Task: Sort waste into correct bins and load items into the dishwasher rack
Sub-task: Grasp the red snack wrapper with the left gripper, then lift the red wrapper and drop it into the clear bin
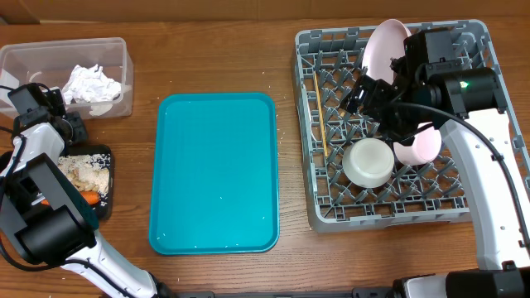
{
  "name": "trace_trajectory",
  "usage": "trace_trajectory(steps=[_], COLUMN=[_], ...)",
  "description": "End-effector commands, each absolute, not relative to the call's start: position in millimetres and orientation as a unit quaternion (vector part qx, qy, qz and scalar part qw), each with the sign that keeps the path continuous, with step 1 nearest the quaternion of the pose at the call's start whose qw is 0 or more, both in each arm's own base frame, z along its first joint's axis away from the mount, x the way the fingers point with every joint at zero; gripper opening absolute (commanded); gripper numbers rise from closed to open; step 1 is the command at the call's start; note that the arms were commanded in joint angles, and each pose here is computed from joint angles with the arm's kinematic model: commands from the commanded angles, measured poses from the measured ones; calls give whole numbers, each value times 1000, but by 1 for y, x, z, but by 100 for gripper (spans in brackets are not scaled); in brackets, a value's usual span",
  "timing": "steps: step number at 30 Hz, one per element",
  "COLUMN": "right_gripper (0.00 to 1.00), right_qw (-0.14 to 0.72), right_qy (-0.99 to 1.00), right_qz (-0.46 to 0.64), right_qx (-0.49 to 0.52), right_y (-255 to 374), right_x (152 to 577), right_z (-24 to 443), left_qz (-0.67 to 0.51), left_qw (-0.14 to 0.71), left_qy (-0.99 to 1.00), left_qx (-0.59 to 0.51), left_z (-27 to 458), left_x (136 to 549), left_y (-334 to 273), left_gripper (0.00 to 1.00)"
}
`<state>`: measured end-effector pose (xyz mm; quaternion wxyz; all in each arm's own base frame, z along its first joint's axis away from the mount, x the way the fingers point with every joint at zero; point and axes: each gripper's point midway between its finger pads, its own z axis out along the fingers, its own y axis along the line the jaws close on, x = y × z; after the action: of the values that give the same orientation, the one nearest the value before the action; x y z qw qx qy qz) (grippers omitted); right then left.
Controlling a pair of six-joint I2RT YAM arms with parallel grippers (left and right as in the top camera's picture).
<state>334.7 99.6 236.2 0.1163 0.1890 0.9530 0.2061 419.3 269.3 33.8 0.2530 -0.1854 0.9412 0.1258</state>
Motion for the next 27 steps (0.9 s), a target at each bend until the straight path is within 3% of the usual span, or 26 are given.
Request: trace_trajectory(steps=[1,5,9,18,27], right_gripper=[100,100,100,100,100], right_qw=[129,129,129,129,129], right_qy=[951,951,951,951,951], right_qz=[213,213,213,213,213], right_qx=[184,184,184,184,184], right_y=[102,102,102,102,102], right_x=[336,336,336,336,336], right_z=[245,245,245,245,245], left_qz=[119,117,115,112,108], left_qw=[247,245,240,225,219], left_qy=[943,943,944,945,945], left_qx=[-190,-195,-197,-208,-217], left_z=[26,25,24,37,94], left_x=[418,417,416,414,425], left_y=[267,266,265,266,273], left_gripper=[27,19,4,4,4])
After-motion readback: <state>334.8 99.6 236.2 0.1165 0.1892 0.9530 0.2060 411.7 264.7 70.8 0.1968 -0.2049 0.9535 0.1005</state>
